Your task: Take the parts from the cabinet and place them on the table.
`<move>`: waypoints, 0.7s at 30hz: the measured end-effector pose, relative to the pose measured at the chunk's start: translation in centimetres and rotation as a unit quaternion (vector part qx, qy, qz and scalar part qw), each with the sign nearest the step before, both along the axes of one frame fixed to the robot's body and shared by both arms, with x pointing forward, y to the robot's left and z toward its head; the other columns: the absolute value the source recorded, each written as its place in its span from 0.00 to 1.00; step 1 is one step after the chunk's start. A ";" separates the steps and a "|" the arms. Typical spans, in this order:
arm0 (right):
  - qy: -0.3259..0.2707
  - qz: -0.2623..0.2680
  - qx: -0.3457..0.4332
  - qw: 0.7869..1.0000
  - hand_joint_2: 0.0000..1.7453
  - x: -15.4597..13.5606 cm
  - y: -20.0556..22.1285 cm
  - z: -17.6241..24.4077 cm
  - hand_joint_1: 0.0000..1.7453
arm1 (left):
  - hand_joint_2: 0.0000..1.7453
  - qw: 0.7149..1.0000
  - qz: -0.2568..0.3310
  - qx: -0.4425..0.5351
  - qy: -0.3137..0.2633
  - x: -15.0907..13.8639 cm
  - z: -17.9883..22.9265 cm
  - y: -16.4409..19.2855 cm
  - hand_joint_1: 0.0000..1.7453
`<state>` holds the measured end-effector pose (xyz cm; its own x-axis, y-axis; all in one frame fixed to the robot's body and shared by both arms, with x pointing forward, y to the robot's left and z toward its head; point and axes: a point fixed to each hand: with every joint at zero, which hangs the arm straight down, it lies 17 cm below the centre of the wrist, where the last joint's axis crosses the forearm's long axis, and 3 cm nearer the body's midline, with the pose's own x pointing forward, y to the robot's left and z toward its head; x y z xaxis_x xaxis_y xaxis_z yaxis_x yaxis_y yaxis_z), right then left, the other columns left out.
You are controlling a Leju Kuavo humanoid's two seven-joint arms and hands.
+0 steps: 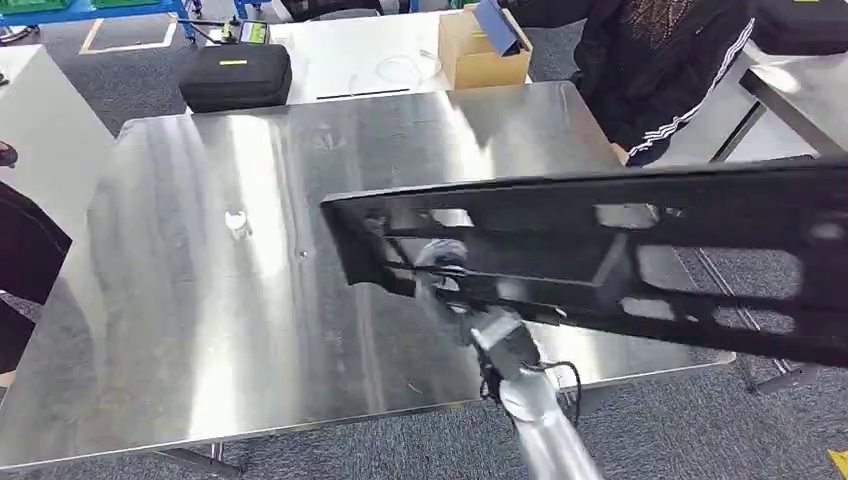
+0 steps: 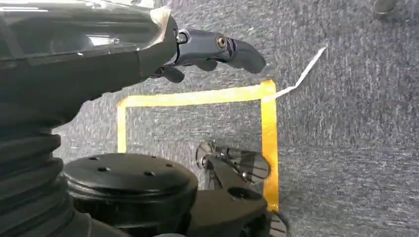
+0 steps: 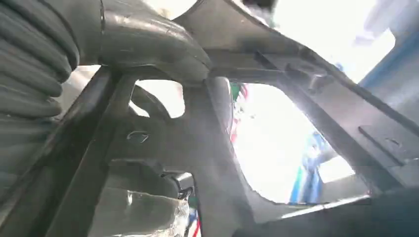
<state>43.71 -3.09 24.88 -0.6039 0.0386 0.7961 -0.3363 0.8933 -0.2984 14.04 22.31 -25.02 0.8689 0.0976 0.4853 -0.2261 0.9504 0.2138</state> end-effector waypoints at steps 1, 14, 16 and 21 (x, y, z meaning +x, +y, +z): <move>0.004 0.008 -0.016 1.000 1.00 0.6 1.2 -0.5 1.00 | 1.00 1.000 -0.002 -0.002 -0.001 0.0 0.0 0.0 0.00; 0.063 0.022 -0.163 0.984 1.00 4.9 8.7 -5.1 1.00 | 1.00 0.999 -0.040 -0.013 0.015 -0.3 -0.8 2.3 0.00; 0.072 0.017 -0.196 0.978 1.00 5.6 9.3 -6.0 1.00 | 1.00 0.999 -0.045 -0.013 0.017 -0.3 -0.9 3.0 0.00; 0.097 -0.011 -0.234 0.967 1.00 7.1 9.3 -7.2 1.00 | 1.00 0.998 -0.056 -0.005 0.020 -0.4 -1.1 4.2 0.00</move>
<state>50.79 6.23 17.64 -0.4394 0.4334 0.7868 -0.4096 0.6829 -0.6049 13.66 26.46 -26.10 0.8936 0.0037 0.4489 -0.1097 0.9715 0.2103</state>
